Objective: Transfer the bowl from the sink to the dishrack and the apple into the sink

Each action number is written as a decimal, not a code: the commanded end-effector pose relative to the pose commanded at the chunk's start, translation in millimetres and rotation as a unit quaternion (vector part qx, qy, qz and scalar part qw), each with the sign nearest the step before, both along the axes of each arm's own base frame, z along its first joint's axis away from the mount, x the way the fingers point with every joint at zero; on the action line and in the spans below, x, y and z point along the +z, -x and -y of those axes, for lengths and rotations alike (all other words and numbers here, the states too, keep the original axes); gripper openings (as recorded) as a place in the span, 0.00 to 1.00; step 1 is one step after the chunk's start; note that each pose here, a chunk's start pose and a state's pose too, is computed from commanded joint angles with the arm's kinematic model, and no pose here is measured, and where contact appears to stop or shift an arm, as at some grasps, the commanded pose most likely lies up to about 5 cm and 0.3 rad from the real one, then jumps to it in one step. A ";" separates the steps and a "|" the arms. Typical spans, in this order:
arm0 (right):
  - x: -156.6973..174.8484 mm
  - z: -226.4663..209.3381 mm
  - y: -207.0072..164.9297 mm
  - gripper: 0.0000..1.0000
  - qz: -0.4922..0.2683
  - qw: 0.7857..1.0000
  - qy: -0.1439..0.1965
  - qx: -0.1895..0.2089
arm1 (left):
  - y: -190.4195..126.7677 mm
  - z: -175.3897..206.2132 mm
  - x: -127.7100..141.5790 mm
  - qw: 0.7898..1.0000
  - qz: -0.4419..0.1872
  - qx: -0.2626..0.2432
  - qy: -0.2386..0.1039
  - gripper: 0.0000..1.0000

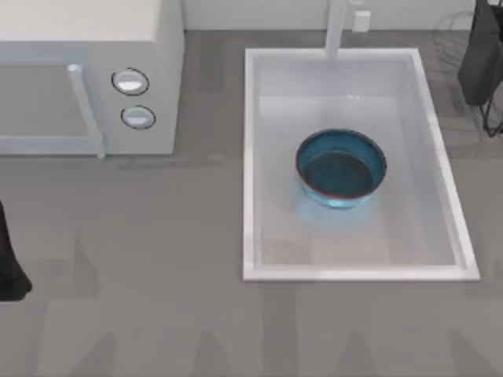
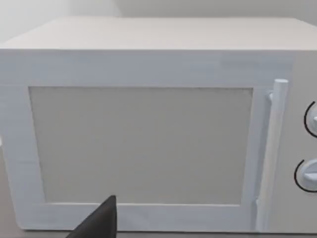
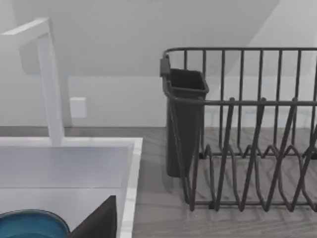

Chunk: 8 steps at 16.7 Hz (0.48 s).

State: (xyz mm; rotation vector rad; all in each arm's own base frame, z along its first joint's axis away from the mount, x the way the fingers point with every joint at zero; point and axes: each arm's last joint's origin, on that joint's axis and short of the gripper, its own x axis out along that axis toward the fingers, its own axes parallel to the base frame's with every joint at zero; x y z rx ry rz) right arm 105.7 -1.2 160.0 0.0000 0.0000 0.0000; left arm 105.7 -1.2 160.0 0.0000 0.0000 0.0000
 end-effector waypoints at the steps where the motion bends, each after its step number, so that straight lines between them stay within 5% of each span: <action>1: 0.0 0.0 0.0 1.00 0.000 1.000 0.000 0.000 | 0.0 0.0 0.0 1.000 0.000 0.000 0.000 1.00; 8: 24.5 -3.9 -4.9 1.00 -0.083 0.996 -0.044 0.012 | 0.0 0.0 0.0 1.000 0.000 0.000 0.000 1.00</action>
